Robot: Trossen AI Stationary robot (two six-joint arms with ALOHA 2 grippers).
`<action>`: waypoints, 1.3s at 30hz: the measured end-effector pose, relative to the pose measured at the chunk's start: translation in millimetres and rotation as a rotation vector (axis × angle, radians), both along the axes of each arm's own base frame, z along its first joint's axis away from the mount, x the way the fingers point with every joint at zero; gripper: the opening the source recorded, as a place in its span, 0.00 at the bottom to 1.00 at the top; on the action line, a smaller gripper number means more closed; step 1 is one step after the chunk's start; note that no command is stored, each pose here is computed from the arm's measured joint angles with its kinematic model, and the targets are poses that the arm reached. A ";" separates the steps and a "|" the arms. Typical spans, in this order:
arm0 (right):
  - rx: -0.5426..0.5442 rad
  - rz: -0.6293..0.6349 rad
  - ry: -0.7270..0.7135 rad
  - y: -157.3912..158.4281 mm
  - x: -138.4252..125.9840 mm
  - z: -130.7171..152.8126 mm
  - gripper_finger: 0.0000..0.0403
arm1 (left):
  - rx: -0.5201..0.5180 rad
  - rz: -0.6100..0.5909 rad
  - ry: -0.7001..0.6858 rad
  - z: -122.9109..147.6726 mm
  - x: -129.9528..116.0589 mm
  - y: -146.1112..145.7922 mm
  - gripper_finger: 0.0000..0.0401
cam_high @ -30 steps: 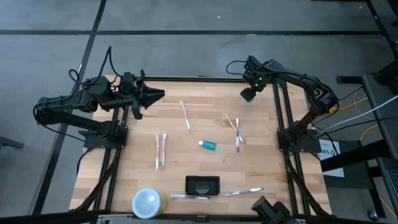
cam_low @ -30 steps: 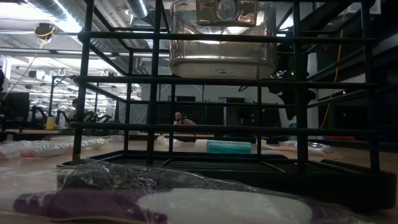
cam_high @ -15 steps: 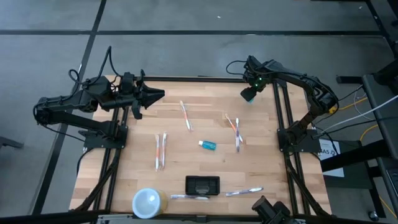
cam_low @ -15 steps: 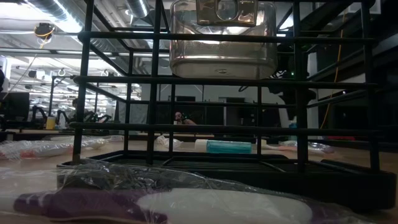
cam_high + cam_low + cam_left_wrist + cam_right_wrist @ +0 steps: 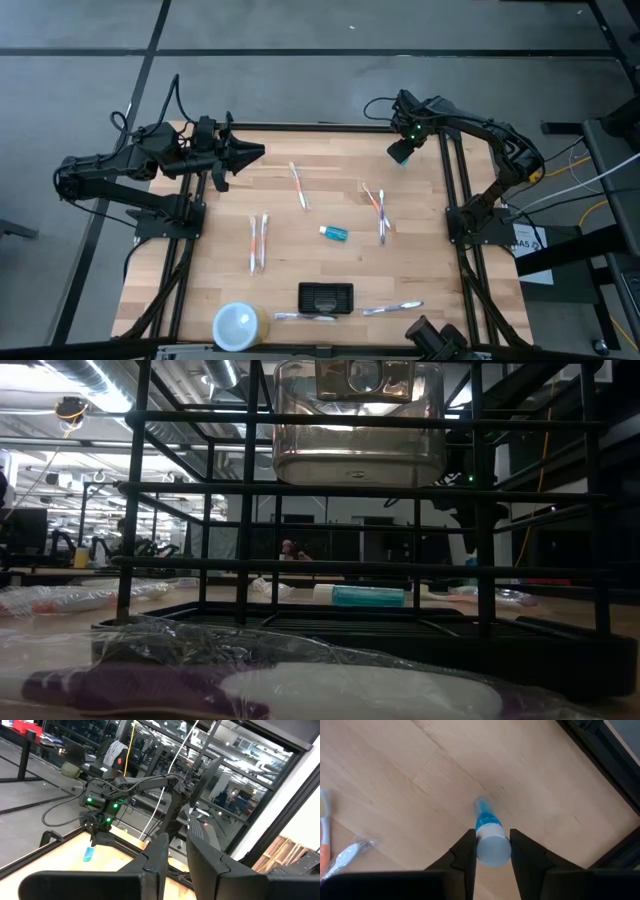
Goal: Pick & Place toothbrushing station
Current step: Put the mouthwash into the mesh organizer
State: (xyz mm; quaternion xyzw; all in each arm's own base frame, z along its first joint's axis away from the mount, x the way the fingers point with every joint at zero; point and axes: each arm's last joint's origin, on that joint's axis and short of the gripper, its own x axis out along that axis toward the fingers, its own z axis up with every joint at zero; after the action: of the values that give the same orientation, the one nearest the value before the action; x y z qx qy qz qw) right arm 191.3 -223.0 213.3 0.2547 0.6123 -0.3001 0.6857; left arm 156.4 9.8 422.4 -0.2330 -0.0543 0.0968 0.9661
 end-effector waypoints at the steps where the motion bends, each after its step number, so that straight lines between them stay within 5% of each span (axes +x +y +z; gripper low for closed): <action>1: 0.006 -0.005 -0.007 0.8 0.3 0.5 0.24 | 0.002 0.000 0.000 0.1 0.0 0.0 0.16; 12: 0.037 -0.004 -0.251 52.1 7.1 52.4 0.24 | 0.035 0.004 0.027 -1.8 0.0 0.1 0.16; 28: 0.305 0.136 -0.654 246.9 40.0 137.0 0.23 | 0.030 0.069 0.262 -24.2 -2.1 2.0 0.16; 34: 0.299 0.188 -0.650 294.4 78.8 157.4 0.23 | 0.014 0.126 0.358 -33.6 -4.9 3.4 0.16; 39: 0.309 0.284 -0.485 330.7 114.4 144.6 0.23 | -0.001 0.171 0.416 -39.3 -7.4 4.5 0.16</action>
State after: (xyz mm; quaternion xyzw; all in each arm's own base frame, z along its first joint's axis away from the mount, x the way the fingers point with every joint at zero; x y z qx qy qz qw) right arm 305.8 107.7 357.9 0.3321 0.4986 -0.0354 0.7999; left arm 149.1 14.2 383.1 -0.2031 0.1269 0.2242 0.9447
